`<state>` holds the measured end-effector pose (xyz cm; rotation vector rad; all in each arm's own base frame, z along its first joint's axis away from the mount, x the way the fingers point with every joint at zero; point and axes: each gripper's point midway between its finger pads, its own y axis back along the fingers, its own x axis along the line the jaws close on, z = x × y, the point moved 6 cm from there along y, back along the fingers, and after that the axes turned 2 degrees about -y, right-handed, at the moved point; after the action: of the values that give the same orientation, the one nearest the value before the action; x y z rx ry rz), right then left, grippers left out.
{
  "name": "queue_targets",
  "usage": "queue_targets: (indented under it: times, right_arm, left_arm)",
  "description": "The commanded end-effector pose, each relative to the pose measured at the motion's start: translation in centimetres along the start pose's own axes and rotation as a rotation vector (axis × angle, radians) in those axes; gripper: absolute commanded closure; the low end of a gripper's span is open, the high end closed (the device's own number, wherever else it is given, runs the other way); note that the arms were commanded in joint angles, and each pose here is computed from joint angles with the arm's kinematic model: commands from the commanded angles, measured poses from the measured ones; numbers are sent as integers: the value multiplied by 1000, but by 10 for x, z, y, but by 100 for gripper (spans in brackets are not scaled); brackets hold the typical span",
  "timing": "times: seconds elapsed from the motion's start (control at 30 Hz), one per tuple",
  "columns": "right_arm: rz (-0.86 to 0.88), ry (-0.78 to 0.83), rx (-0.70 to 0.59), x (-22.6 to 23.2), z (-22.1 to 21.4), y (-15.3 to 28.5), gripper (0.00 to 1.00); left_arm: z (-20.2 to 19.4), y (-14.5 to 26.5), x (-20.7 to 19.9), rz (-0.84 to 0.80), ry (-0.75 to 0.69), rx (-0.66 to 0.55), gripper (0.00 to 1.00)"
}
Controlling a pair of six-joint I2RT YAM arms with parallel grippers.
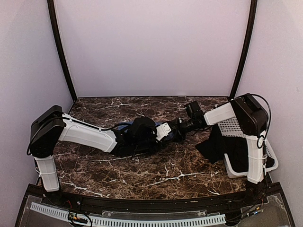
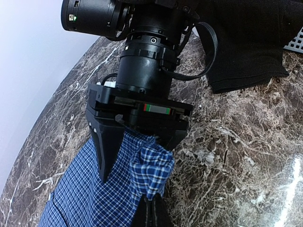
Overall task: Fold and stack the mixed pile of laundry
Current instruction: Pass from the left arm to the right
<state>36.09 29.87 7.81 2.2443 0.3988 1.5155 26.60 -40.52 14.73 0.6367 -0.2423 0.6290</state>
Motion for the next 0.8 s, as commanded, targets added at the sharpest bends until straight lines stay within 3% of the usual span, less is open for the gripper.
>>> queue_targets:
  times: [0.0,0.13,0.3,0.53,0.6,0.7,0.77]
  right_arm:
    - [-18,-11,-40,2,6,-6,50]
    - [-34,-21,-87,5,8,-1,58]
    - [-15,0,-52,13,6,-7,64]
    - [-20,48,-35,19,5,-5,100]
    - [-65,84,-50,23,4,0,100]
    - [-137,182,-77,35,2,13,100]
    - [-199,253,-97,42,2,24,100]
  left_arm:
    - [21,12,11,19,30,-87,100]
    - [23,10,11,16,34,-98,100]
    - [20,3,6,-3,35,-100,100]
    - [16,4,1,-22,17,-86,98]
    - [16,8,5,-3,38,-66,86]
    - [20,21,16,55,89,-54,51]
    - [17,31,27,106,125,-35,37]
